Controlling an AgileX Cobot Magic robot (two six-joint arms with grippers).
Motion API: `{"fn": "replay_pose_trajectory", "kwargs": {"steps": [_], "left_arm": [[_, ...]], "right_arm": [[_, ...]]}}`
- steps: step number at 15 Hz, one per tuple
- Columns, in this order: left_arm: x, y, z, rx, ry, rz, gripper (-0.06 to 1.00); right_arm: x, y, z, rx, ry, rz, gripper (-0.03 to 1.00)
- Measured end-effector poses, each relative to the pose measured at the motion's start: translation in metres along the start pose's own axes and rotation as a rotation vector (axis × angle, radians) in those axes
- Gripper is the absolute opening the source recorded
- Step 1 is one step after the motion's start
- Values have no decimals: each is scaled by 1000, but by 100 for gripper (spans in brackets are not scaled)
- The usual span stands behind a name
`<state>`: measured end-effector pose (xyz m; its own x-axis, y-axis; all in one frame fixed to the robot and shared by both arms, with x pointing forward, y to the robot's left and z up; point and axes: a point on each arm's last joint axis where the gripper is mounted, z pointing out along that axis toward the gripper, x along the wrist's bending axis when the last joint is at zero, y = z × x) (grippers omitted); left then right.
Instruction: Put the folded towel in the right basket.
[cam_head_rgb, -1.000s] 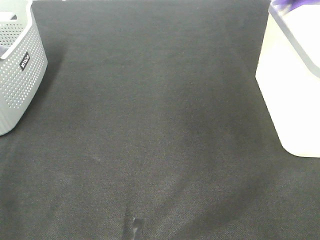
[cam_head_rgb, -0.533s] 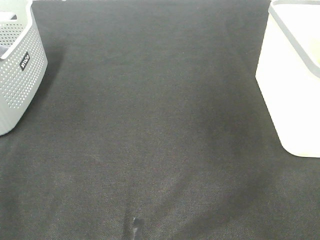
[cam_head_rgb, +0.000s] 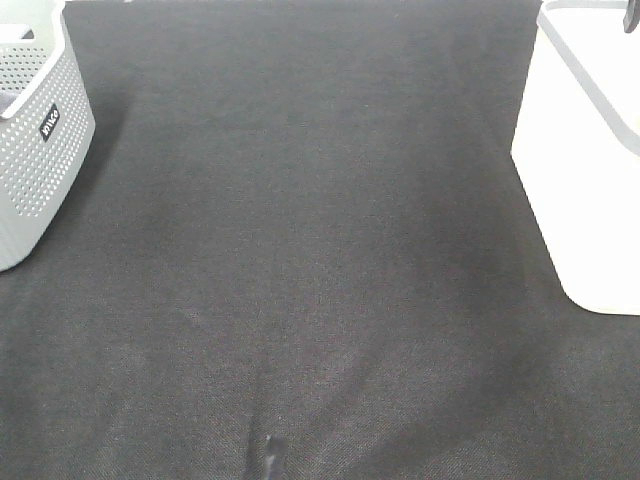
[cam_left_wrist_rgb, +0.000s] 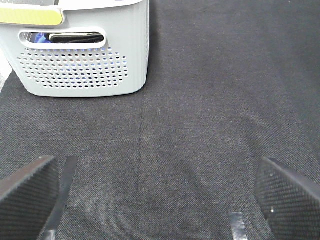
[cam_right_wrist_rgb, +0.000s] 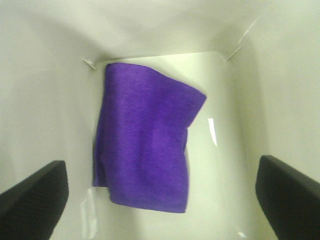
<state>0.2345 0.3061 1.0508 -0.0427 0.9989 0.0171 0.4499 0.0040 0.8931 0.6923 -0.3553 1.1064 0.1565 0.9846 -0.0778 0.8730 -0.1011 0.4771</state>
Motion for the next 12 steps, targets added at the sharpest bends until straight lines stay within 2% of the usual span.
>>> {"fn": "replay_pose_trajectory", "kwargs": {"steps": [1, 3, 5, 7, 8, 9, 12], "left_arm": [[0, 0, 0, 0, 0, 0, 99], [0, 0, 0, 0, 0, 0, 99], [0, 0, 0, 0, 0, 0, 99], [0, 0, 0, 0, 0, 0, 99], [0, 0, 0, 0, 0, 0, 99], [0, 0, 0, 0, 0, 0, 99], [0, 0, 0, 0, 0, 0, 99]], "right_arm": [[4, 0, -4, -5, 44, 15, 97], [31, 0, -17, -26, 111, -17, 97], [76, -5, -26, -42, 122, -133, 97], [101, -9, -38, -61, 122, -186, 97], [98, -10, -53, -87, 123, -166, 98], [86, -20, -85, -129, 109, -151, 98], [59, -83, -146, -127, 104, -143, 98]]}}
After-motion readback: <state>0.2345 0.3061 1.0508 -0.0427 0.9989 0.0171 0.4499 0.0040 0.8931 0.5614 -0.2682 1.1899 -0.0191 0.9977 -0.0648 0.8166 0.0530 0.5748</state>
